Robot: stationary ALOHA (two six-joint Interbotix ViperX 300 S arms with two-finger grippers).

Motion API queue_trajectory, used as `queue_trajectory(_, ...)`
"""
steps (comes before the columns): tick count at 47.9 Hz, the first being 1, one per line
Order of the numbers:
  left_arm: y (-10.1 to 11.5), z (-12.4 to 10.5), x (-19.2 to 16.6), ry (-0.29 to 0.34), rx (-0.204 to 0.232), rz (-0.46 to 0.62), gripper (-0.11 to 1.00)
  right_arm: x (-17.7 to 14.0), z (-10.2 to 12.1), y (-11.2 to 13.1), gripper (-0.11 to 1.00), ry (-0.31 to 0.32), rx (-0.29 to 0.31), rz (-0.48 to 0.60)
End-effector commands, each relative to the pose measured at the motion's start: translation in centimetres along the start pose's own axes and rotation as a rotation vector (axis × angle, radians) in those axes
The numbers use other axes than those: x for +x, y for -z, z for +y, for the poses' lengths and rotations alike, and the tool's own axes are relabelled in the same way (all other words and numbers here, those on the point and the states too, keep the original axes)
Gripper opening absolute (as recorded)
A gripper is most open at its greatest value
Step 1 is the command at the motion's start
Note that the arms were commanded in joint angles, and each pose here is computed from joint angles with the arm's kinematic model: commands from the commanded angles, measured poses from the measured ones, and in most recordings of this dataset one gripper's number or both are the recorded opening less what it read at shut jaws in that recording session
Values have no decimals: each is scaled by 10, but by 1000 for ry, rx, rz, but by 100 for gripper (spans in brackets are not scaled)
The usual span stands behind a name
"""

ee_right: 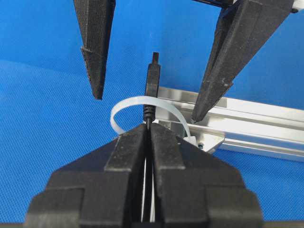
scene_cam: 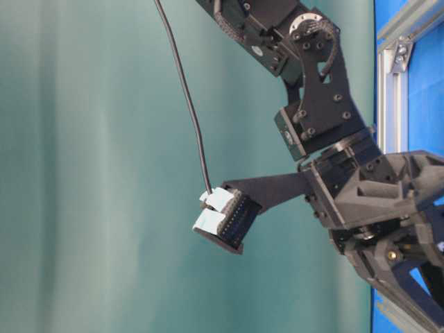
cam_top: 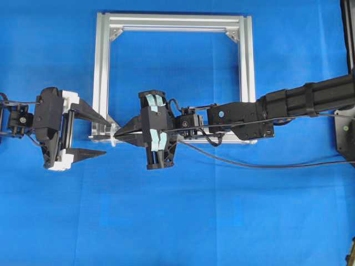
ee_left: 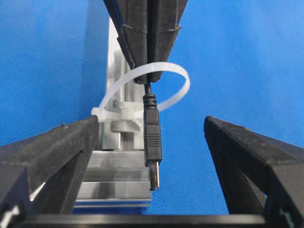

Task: Insert the wire through the string loop located on the left side.
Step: 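Close the left gripper on the USB plug past the loop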

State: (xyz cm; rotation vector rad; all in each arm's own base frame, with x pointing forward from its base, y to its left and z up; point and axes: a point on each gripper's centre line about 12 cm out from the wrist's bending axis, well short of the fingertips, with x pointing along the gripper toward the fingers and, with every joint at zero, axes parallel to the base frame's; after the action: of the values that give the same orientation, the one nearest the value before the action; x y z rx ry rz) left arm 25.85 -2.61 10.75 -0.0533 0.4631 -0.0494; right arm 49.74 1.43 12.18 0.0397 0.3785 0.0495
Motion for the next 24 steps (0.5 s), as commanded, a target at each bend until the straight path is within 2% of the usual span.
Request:
queue_trajectory(1,-6,-1,1,4,4,-26,87,-2,0,-16,1,0,-1,-41)
queue_trajectory(6,-6,-2,2,6,5,-26,85,-2,0,-16,1,0,-1,-40)
queue_trajectory(9,-6,-1,2,4,4,-26,78,-2,0,-16,1,0,-1,-40)
queue_trajectory(12,-6,-1,2,4,7,-26,64,-2,0,-15,1,-1,-2,-38)
queue_trajectory(20,-8,-2,2,6,18,-30,14,-2,0,-15,1,-1,-2,-38)
queue_trajectory(22,-8,-1,2,4,18,-30,8,-2,0,-16,1,0,-1,-40)
queue_trajectory(24,-8,-2,3,6,18,-32,8,-2,0,-16,1,0,-1,-38)
